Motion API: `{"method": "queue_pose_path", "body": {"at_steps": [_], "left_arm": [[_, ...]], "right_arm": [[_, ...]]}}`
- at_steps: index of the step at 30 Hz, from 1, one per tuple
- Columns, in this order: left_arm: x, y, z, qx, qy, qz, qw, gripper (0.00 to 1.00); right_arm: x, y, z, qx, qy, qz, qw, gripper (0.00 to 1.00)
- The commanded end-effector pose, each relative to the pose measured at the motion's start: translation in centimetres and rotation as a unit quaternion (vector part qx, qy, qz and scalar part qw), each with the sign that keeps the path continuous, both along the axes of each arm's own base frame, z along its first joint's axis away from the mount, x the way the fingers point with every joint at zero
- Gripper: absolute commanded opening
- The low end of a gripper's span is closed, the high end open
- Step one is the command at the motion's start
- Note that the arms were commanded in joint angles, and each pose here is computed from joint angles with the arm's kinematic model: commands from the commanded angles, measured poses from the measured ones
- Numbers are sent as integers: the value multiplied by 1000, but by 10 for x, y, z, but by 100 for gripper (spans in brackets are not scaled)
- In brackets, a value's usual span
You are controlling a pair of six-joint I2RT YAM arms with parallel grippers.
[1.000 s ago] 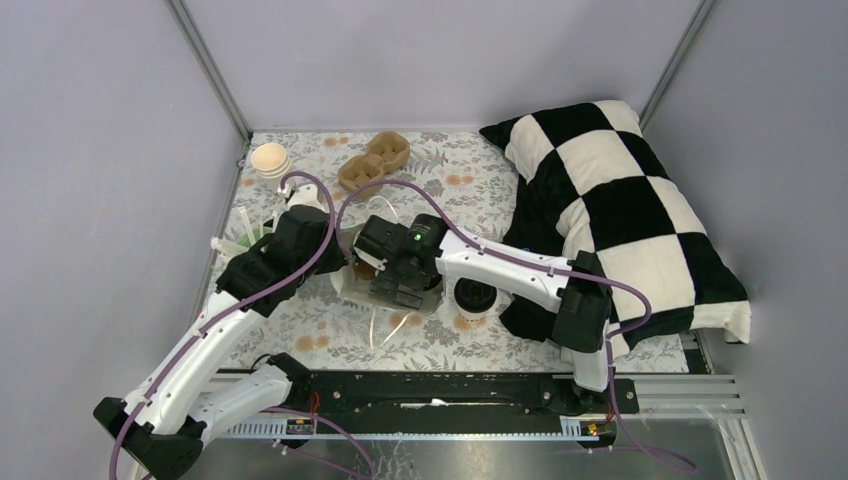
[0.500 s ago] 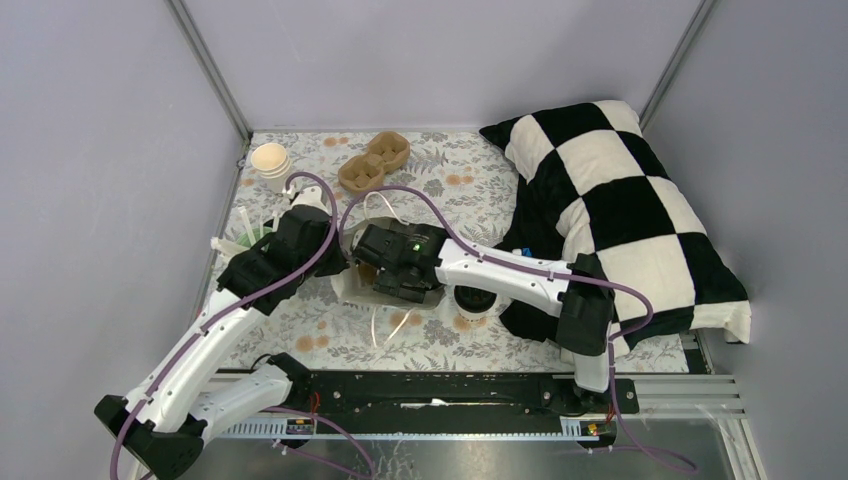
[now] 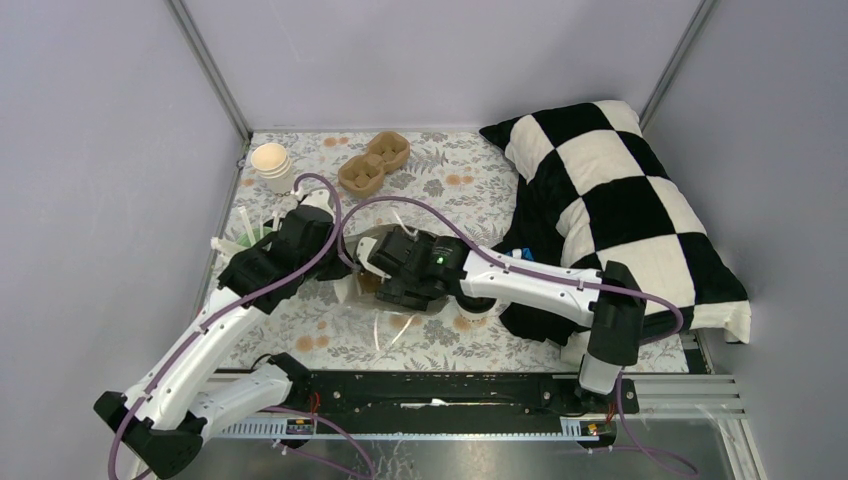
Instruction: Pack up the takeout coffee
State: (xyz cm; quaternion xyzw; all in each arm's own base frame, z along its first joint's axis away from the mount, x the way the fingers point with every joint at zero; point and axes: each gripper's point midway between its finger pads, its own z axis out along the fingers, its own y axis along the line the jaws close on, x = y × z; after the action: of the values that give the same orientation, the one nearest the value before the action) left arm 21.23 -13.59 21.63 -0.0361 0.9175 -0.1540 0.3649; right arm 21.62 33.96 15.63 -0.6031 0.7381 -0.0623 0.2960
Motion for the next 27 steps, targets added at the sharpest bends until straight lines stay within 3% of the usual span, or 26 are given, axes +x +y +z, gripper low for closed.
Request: {"method": "queue_pose_path", "body": {"at_steps": [1, 6, 9, 11, 15, 18, 23, 27], "left_arm": [[4, -5, 3, 0, 8, -2, 1000, 0], [4, -4, 4, -1, 6, 1, 1000, 0], [2, -1, 2, 1, 6, 5, 1000, 0], [1, 0, -1, 1, 8, 6, 1000, 0], [0, 1, -1, 1, 6, 7, 1000, 0], [0, 4, 0, 4, 2, 12, 1000, 0], [-4, 6, -6, 4, 6, 14, 1000, 0], [-5, 7, -11, 7, 9, 14, 1000, 0]], "right_arm": [[-27, 52, 49, 102, -16, 92, 990, 100], [-32, 57, 56, 119, -22, 111, 986, 99], [-34, 53, 56, 114, -29, 136, 984, 93], [-36, 53, 59, 118, -30, 150, 981, 80], [-43, 54, 61, 126, -17, 170, 977, 73], [-48, 54, 62, 131, -4, 169, 977, 51], [-47, 50, 68, 128, -2, 151, 980, 55], [-41, 52, 81, 135, -14, 135, 981, 50]]}}
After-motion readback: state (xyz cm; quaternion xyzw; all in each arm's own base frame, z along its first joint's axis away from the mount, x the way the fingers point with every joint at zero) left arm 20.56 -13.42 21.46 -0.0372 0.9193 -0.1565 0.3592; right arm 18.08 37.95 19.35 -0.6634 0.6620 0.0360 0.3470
